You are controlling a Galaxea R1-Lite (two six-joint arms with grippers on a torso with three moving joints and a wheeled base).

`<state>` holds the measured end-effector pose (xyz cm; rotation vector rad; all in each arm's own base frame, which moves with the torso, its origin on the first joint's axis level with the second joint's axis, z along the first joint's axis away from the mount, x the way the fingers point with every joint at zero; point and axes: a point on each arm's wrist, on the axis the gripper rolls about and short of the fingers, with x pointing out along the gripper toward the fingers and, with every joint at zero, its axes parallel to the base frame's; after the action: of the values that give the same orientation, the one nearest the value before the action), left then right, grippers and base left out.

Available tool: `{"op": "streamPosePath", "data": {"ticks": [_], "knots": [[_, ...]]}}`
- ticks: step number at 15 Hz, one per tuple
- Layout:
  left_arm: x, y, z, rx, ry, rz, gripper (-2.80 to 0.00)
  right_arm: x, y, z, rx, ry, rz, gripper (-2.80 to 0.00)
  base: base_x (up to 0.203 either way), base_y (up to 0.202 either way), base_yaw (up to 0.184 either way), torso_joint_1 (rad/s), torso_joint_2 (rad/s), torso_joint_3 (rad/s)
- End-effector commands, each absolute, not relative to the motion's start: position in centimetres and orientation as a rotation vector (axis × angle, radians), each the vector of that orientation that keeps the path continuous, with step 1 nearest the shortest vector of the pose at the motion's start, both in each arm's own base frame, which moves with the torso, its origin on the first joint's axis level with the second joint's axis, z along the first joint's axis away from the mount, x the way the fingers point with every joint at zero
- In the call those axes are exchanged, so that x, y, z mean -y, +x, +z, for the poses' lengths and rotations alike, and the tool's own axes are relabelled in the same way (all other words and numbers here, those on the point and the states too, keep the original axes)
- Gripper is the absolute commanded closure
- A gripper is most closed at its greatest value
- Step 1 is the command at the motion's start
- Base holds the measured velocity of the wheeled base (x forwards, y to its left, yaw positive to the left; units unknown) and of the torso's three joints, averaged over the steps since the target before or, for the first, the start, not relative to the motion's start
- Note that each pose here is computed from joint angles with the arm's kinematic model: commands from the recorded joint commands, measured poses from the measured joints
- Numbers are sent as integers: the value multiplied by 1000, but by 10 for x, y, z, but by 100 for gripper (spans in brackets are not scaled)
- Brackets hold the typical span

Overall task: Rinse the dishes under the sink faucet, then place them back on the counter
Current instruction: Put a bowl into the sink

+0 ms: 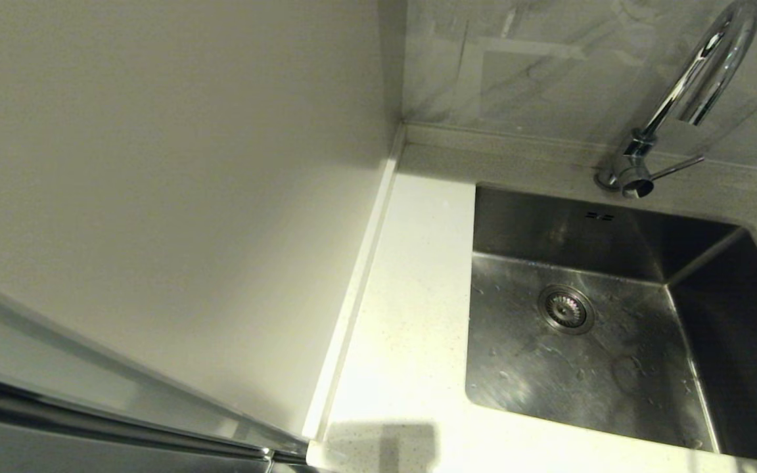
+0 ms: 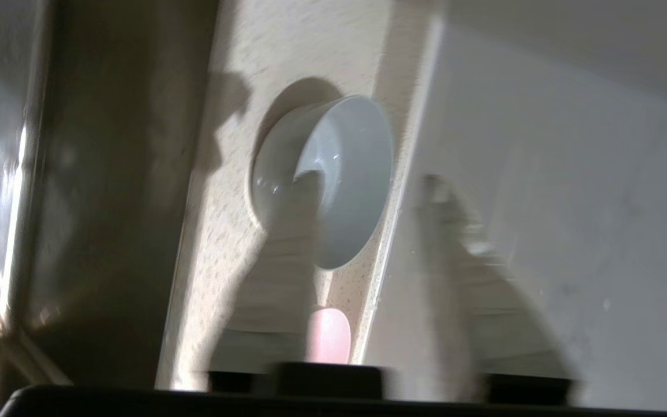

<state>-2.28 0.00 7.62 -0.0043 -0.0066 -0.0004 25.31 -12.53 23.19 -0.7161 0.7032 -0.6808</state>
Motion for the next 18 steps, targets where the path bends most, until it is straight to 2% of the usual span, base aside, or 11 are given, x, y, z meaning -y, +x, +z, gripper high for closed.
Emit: {"op": "streamPosePath", "data": {"ticks": [1,6,13,18], "knots": [[0,-23,75,5,-5,0,0,123,249,228,-740,-737,-643,-280,0,0,0,0,0,0],[0,-23,75,3,-5,-1,0,123,245,232,-868,-780,-561,-280,0,0,0,0,0,0],[0,-23,75,4,-5,-1,0,126,246,233,-896,-851,-535,-280,0,0,0,0,0,0],[0,-23,75,3,-5,0,0,133,261,216,-950,-842,-472,-280,0,0,0,0,0,0]]}}
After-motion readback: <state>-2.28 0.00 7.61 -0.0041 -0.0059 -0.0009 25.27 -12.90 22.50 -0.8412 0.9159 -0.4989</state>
